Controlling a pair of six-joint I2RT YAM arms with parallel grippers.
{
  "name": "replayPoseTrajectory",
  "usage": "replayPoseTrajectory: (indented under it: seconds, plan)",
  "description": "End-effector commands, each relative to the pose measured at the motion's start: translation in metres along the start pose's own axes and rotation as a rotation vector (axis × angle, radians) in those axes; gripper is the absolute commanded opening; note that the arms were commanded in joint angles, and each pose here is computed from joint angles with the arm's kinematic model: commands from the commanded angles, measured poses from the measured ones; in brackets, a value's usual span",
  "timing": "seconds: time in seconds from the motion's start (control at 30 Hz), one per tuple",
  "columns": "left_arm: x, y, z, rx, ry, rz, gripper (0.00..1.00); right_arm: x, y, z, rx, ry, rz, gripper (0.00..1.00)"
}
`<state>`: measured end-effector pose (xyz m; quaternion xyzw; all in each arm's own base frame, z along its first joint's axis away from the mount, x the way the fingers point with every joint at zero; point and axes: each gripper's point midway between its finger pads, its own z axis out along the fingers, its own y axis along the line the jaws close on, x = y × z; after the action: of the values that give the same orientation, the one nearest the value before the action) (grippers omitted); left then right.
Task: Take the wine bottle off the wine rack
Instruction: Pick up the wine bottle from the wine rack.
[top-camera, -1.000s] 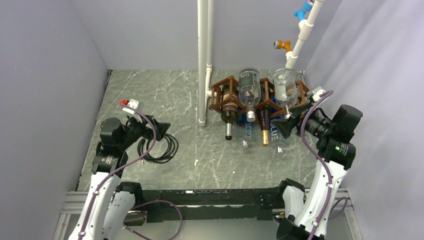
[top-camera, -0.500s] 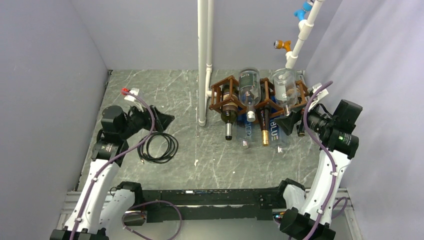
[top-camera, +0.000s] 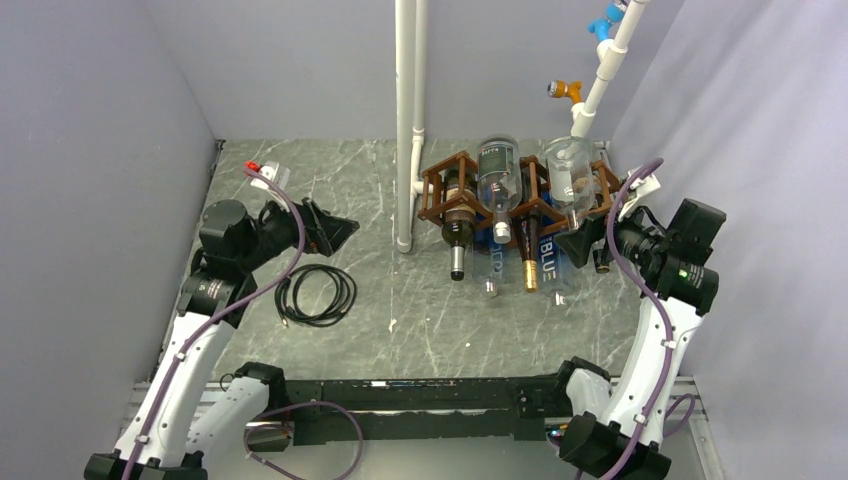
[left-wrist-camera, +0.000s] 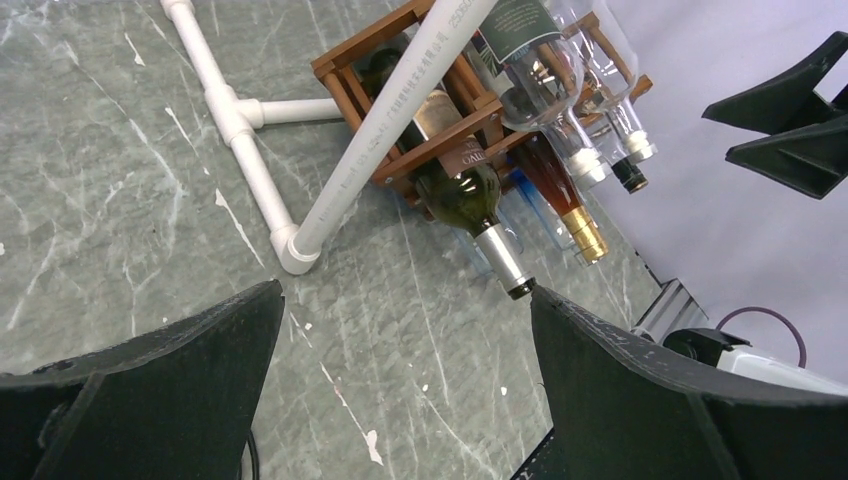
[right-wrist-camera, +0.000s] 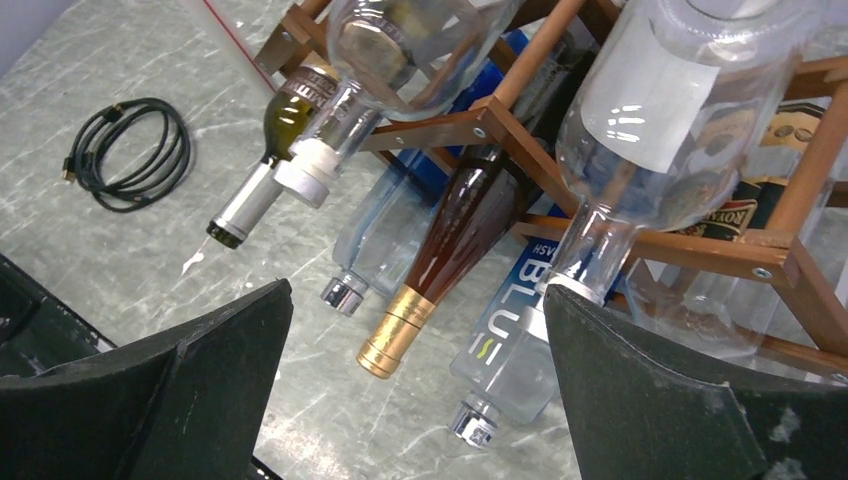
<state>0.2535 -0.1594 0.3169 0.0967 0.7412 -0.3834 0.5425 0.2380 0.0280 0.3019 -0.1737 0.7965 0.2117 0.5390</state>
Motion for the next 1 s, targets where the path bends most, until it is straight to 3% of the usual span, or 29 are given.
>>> replayPoseTrajectory:
  seconds: [0.0,0.43,0.97]
  plan:
    - [-0.024,-0.009,0.001,0.008,-0.044,0.018,0.99,-0.015,-0.014,-0.004,0.058,-0.018,-0.012,1.0]
    - [-0.01,0.021,0.005,-0.141,0.03,-0.005,0.99,-0.017,-0.04,0.003,0.097,0.013,0.065,1.0]
    - [0.014,0.044,0.017,-0.189,0.077,-0.052,0.99,-0.009,-0.053,0.023,0.154,0.184,-0.035,1.0]
